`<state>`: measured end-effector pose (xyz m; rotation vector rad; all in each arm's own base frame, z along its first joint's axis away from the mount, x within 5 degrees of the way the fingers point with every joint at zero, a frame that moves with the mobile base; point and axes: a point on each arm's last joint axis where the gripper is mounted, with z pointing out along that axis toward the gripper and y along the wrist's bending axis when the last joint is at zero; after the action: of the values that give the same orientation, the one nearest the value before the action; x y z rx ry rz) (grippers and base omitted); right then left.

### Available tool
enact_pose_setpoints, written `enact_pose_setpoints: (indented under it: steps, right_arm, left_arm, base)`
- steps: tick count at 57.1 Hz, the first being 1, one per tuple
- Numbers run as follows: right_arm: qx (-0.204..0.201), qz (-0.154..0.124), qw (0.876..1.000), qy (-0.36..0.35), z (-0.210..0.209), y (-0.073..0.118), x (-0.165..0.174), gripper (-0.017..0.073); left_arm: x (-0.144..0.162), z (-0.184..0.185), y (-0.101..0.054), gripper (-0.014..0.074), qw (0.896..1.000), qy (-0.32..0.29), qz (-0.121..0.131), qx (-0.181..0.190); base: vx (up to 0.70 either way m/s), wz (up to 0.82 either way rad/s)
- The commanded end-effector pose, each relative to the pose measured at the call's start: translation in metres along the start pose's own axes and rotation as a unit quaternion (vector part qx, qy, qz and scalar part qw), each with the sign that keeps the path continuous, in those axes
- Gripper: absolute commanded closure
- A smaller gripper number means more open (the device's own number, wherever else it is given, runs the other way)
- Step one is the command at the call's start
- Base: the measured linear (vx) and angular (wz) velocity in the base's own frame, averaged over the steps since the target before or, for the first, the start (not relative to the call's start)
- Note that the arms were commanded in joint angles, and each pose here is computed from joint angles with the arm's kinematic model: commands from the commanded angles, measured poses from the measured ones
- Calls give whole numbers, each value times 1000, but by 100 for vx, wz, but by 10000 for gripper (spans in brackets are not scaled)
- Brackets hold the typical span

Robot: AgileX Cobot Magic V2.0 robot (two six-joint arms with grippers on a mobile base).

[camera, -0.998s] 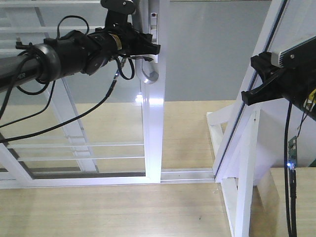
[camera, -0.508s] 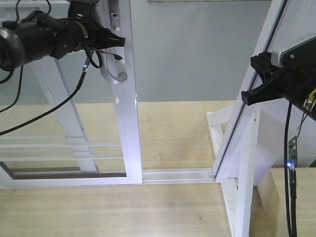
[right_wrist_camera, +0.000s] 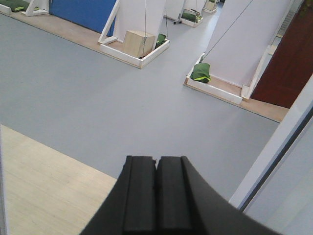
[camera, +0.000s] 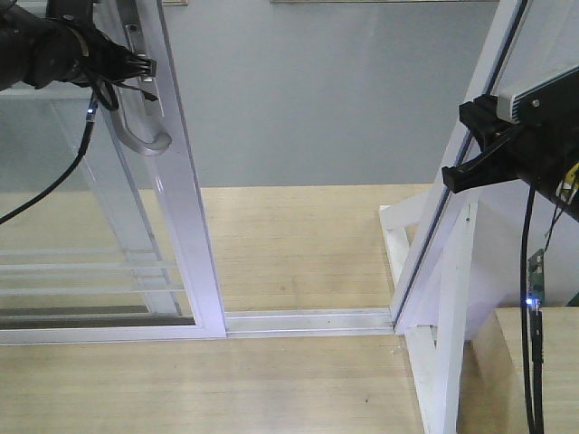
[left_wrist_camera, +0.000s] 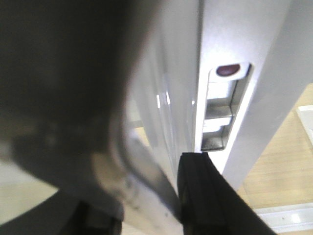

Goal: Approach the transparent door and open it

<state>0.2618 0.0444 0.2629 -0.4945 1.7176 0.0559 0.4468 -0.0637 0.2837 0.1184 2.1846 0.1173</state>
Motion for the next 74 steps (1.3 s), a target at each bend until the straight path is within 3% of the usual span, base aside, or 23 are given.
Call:
enact_pose_setpoints:
  steps: [1, 30, 38, 48, 59, 68, 74]
  right_arm:
    - [6, 3, 998, -62, -5, -4, -21, 568]
    - [5, 4, 998, -61, -5, -4, -21, 568]
    - [5, 5, 998, -61, -5, -4, -21, 568]
    - [5, 5, 998, -61, -5, -4, -21, 568]
    - [5, 6, 998, -61, -5, -4, -21, 566]
    - [5, 9, 998, -68, -8, -3, -24, 565]
    - [11, 32, 996, -81, -20, -4, -33, 565]
  left_arm:
    - [-61, -54, 12, 594, 983, -180, 27, 15]
    - [-62, -74, 48, 594, 988, -152, 7, -39]
    - [-60, -83, 54, 594, 990, -127, 30, -60]
    - [-55, -109, 62, 594, 988, -142, 28, -62]
    - [-24, -150, 59, 594, 985, -165, 30, -42]
    - [17, -189, 53, 594, 977, -209, 35, -10]
    - [55, -210, 48, 594, 974, -226, 30, 10]
  base:
    - [0, 0]
    - [0, 0]
    - [0, 0]
    - [0, 0]
    - [0, 0]
    - [0, 0]
    - [0, 0]
